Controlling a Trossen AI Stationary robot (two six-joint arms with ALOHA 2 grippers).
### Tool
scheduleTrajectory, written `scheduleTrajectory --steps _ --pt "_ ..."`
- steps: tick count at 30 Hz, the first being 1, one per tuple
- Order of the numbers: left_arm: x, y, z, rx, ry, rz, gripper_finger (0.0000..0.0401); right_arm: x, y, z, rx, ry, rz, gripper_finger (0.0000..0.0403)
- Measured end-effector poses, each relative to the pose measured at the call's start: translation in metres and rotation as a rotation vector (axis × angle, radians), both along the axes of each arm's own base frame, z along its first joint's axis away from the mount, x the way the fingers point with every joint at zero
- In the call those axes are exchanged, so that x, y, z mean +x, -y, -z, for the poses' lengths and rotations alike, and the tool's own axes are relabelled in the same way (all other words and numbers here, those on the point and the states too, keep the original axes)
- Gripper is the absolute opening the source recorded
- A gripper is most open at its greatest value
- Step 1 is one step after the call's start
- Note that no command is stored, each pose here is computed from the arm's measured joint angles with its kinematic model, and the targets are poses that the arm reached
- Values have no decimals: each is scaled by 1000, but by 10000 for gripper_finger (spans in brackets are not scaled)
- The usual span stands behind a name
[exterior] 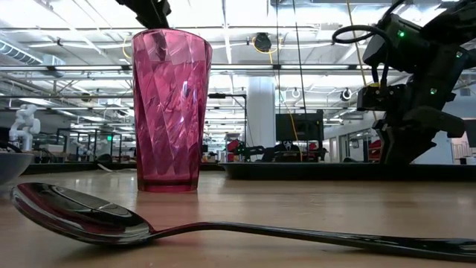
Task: Pick and place plate/cup/fork/spoon on tray
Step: Move the black tray to the center of the table
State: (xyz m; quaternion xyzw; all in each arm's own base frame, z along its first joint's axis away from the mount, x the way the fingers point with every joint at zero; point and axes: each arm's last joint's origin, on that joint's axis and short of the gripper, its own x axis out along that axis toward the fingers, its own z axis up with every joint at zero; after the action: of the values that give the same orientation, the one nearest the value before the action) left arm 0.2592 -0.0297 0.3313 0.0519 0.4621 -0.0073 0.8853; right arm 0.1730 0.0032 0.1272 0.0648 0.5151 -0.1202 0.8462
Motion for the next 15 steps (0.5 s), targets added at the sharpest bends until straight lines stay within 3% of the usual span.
scheduleTrajectory --steps 15 --pt "0 0 0 1 -3 1 269 4 -21 -3 93 71 -6 67"
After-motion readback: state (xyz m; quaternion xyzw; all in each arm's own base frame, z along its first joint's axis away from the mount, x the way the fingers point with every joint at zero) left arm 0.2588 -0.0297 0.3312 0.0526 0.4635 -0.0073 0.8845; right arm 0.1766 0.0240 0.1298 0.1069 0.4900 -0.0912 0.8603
